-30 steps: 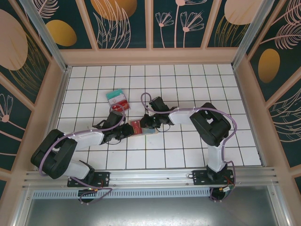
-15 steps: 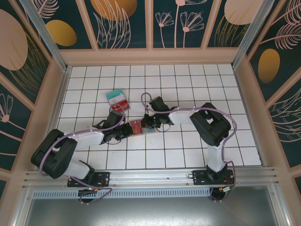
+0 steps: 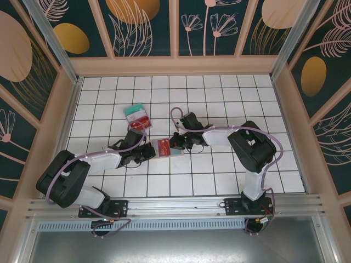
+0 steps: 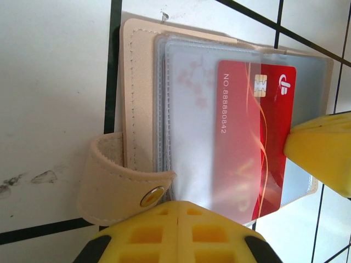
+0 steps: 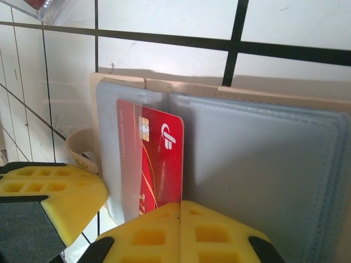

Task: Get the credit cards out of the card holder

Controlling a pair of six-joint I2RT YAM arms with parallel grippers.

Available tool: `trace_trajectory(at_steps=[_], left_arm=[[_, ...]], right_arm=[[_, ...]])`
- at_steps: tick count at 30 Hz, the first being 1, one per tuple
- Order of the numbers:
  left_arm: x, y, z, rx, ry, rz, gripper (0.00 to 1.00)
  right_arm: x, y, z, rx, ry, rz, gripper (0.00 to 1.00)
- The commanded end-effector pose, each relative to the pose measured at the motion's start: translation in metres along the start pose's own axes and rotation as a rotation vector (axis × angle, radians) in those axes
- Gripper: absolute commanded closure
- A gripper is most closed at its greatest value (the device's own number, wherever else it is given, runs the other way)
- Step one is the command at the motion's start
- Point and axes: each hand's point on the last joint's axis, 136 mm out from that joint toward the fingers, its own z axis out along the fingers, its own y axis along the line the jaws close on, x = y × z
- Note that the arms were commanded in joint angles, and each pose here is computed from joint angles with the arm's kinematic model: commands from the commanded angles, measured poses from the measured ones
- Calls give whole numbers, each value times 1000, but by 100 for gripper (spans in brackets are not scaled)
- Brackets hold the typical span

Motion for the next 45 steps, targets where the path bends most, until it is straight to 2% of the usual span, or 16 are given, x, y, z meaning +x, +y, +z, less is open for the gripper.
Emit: trace_trajectory(at_steps=[1, 2, 5, 8, 13, 16, 19, 26, 31, 33, 35, 39, 45], left_arm=[[9, 12, 4, -43, 35, -4, 95], [9, 11, 4, -40, 35, -3, 95], [10, 11, 5, -39, 40, 0, 95], [9, 10, 4, -34, 41, -2, 95], [8, 8, 3, -29, 35, -3, 95], [9, 8, 3, -27, 37, -3, 95], [9, 8, 4, -28, 39, -1, 95], [10, 8, 4, -27, 43, -1, 95], [11, 9, 4, -26, 45, -3, 95], [10, 9, 5, -24, 44, -6, 95], [11, 8, 5, -24, 46, -4, 95], [10, 9, 4, -25, 43, -6, 95], [11, 10, 4, -32, 42, -4, 95]], right_arm=[[3, 5, -3, -32, 6, -6, 98], [2, 8, -2, -47, 8, -6, 90], [1, 10, 5, -59, 18, -4, 79], [2, 9, 10, -60, 28, -4, 79], [3, 6, 13, -53, 35, 1, 84], [4, 6, 13, -54, 38, 2, 84], [1, 0, 12, -20, 26, 11, 79], [4, -19, 16, 77, 37, 37, 79], [7, -22, 18, 94, 41, 42, 79], [8, -16, 18, 60, 48, 34, 82], [7, -9, 18, 30, 48, 29, 89], [4, -7, 14, 35, 25, 24, 100], [2, -17, 2, 55, 0, 32, 100]])
